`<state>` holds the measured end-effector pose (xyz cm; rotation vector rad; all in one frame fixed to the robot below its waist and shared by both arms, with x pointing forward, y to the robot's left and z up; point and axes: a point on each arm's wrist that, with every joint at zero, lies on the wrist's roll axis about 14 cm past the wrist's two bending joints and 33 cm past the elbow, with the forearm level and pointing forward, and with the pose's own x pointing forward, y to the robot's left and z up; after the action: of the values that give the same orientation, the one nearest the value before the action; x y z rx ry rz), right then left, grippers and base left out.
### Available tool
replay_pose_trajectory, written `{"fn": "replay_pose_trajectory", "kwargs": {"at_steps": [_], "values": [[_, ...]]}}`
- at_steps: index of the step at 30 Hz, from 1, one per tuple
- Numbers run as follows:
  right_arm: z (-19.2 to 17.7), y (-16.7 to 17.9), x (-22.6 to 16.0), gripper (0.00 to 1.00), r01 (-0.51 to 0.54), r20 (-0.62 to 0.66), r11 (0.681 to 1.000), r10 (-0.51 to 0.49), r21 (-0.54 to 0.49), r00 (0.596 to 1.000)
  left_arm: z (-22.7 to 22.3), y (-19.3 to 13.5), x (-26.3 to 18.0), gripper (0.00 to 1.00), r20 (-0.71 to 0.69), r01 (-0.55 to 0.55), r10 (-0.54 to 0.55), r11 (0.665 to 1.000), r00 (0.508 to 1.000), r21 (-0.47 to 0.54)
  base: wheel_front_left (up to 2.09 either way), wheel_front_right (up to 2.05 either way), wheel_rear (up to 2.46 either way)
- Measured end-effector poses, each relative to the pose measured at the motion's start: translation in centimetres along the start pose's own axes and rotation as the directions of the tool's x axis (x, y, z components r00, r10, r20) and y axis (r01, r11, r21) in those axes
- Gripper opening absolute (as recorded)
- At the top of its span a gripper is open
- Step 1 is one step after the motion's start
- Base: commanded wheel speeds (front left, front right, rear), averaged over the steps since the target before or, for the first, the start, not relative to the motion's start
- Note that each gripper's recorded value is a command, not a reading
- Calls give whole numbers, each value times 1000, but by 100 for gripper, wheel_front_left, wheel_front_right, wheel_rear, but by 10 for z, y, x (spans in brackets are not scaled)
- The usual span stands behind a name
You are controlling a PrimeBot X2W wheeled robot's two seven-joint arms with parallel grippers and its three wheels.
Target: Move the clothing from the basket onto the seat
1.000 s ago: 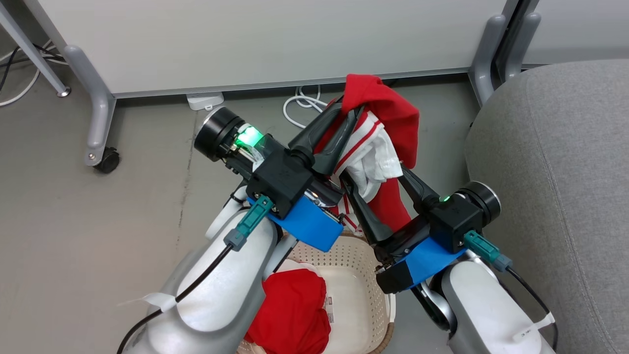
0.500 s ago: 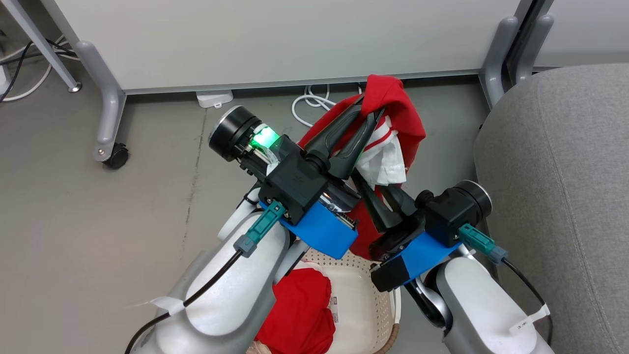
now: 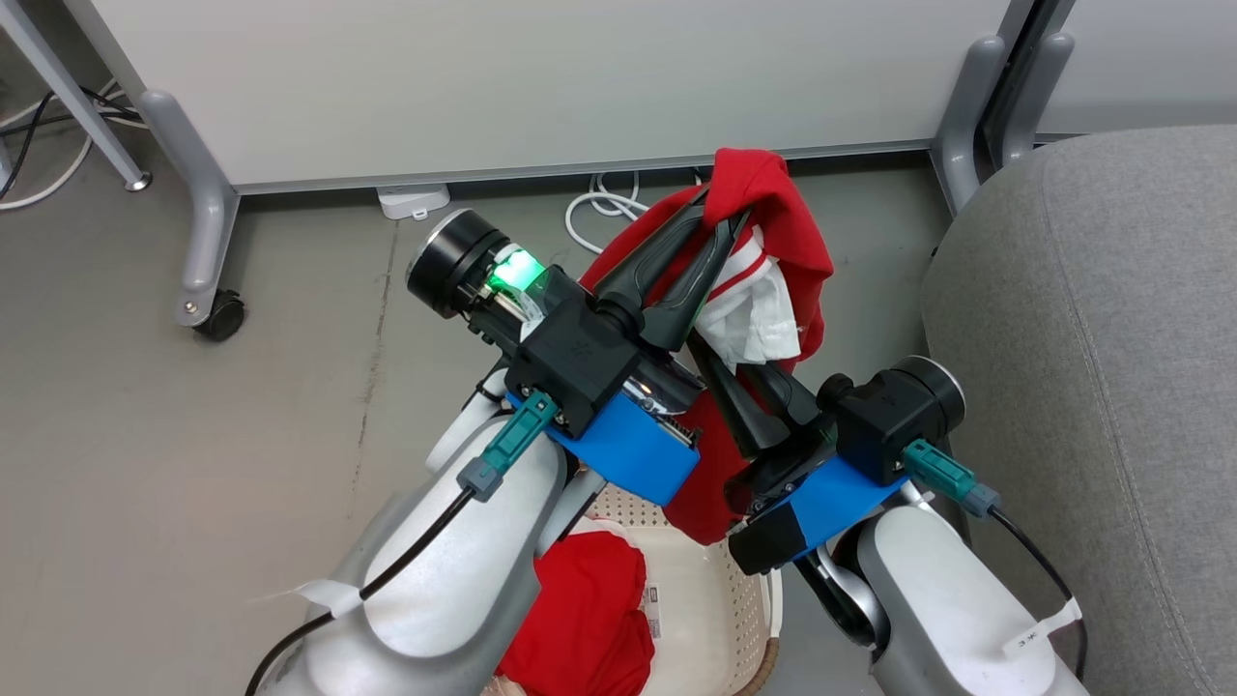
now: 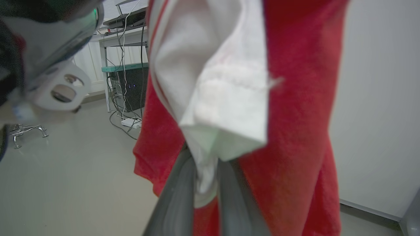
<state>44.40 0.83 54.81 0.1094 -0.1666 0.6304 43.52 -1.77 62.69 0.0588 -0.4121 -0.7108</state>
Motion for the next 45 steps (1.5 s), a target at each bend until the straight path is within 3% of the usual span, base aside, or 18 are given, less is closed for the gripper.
{"fn": "replay_pose_trajectory", "kwargs": {"at_steps": [6, 7, 8, 9, 28, 45], "values": [[1, 0, -1, 0, 1, 3, 1000, -1, 0, 1000, -2, -1, 0, 0, -5, 1, -1, 1000, 1000, -1, 0, 0, 0], [2, 0, -1, 0, 1, 4, 1000, -1, 0, 1000, -2, -1, 0, 19, -8, 1, -1, 1000, 1000, -2, 0, 0, 0], [2, 0, -1, 0, 2, 4, 1000, -2, 0, 1000, -5, -1, -1, 19, -14, -3, 3, 1000, 1000, -12, 0, 0, 0], [2, 0, -1, 0, 2, 4, 1000, -2, 0, 1000, -7, -1, -2, 100, -21, -4, 4, 1000, 1000, -19, 0, 0, 0], [-5, -12, -2, 0, 35, -8, 999, -34, 13, 999, -20, -4, -1, 100, -46, 7, -8, 999, 999, -33, 0, 0, 0], [-8, -71, -23, 0, 203, -16, 979, -204, -26, 979, -55, -26, 9, 100, -99, 75, -83, 994, 992, -82, 0, 0, 0]]}}
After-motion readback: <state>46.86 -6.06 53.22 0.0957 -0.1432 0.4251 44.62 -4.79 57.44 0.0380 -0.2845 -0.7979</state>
